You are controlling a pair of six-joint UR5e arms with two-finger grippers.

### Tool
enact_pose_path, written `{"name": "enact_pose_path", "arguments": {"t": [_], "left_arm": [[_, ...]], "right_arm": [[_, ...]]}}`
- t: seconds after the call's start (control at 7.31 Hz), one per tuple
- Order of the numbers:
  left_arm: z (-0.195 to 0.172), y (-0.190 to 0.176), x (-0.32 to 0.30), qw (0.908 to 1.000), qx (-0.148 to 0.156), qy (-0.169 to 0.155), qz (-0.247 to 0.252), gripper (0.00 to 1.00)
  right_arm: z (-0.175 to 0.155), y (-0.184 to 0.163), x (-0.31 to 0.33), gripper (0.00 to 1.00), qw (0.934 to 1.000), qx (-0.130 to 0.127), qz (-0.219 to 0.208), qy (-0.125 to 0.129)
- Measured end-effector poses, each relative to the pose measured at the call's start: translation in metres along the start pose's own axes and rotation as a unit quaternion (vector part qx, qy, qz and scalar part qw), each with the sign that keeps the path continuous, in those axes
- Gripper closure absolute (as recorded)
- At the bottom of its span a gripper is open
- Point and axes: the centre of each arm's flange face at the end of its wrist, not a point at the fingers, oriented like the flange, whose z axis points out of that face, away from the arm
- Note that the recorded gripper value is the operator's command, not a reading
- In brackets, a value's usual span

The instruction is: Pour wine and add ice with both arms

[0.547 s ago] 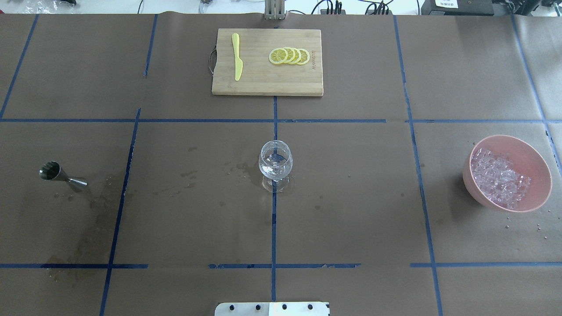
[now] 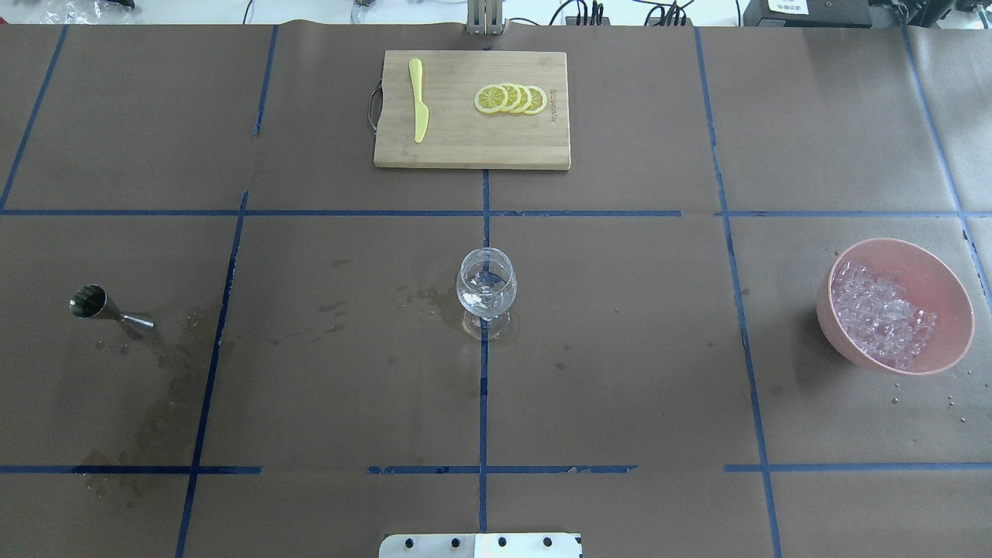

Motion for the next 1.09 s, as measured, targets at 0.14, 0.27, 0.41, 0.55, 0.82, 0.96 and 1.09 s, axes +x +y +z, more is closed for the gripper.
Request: {"name": "enact_pose_path", "arguments": {"t": [0.14,0.27,0.41,0.55,0.82,0.96,1.09], "left_arm": [[0.002,0.004,-0.002,1.0,-0.002,0.0,-0.002,0.0],[0.003,0.006,-0.003,1.0,-0.003,0.0,-0.004,0.0],[0.002,0.01,-0.003,1.0,-0.003,0.0,-0.005,0.0],[0.001,0.019,-0.001,1.0,-0.002,0.001,-0.005,0.0],[-0.007,0.028,0.011,1.0,0.006,0.004,0.004,0.0],[-0.011,0.029,0.015,0.9999,0.01,0.005,0.009,0.0],[-0.014,0.028,0.019,0.9998,0.013,0.005,0.012,0.0]], "right_arm": [[0.0,0.0,0.0,0.0,1.0,0.0,-0.001,0.0],[0.001,0.0,0.0,0.0,1.0,0.0,-0.001,0.0],[0.001,0.0,-0.002,0.0,1.0,-0.001,-0.003,-0.001],[0.004,-0.001,-0.005,0.0,1.0,-0.002,-0.008,-0.003],[0.013,0.003,-0.007,0.0,0.9998,-0.005,-0.017,-0.005],[0.019,0.006,-0.006,0.0,0.9997,-0.005,-0.021,-0.007],[0.025,0.009,-0.006,0.0,0.9995,-0.004,-0.028,-0.016]]}}
